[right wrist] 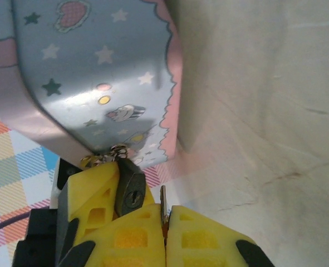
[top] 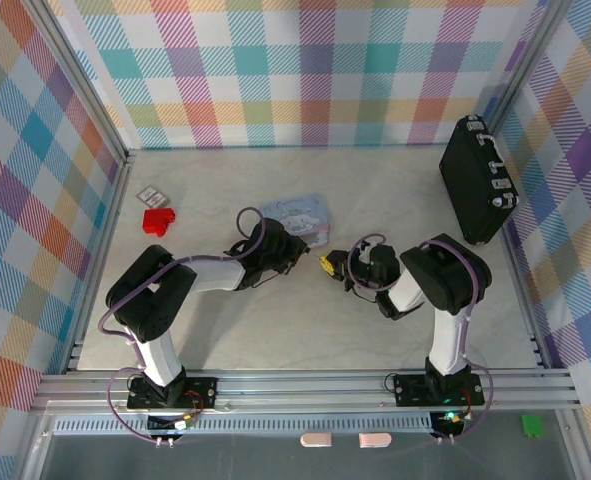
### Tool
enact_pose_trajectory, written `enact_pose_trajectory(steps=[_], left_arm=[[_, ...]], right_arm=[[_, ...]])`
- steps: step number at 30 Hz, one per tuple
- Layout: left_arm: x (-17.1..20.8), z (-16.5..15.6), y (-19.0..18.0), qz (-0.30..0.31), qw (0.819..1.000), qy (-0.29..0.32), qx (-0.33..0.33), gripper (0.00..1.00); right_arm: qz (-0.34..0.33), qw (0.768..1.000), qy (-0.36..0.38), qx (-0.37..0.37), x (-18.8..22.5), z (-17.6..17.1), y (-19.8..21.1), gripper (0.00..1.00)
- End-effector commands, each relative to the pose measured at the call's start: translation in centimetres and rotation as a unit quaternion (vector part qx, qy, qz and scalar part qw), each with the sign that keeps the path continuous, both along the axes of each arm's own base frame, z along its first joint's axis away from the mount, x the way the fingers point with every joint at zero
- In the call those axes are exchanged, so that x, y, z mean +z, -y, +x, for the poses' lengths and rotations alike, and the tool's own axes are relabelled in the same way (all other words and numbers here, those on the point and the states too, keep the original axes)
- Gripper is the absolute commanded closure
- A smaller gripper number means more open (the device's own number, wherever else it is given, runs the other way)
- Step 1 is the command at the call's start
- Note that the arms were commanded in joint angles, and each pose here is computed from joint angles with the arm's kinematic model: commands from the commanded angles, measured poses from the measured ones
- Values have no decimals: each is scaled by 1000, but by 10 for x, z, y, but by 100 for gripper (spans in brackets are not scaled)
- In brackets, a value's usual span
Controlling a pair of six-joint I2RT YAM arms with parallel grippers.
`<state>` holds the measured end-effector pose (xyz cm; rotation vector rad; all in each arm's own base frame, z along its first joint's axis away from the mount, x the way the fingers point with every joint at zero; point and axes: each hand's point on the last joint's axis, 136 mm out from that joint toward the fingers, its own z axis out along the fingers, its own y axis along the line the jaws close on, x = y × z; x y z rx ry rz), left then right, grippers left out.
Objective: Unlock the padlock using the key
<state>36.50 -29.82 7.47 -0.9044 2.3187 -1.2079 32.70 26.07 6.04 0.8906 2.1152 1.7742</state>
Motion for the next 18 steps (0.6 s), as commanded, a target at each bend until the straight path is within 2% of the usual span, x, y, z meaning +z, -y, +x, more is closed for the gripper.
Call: enact_pose_trajectory(steps=[1,18], left_arm=[[7,11,-6,-28,999,9,20,95],[1,16,-20,-69,997,-5,40,95]], right_arm=[[19,999,46,21,21,6,-7,100],[26,995,72,65,21,18,-20,100]])
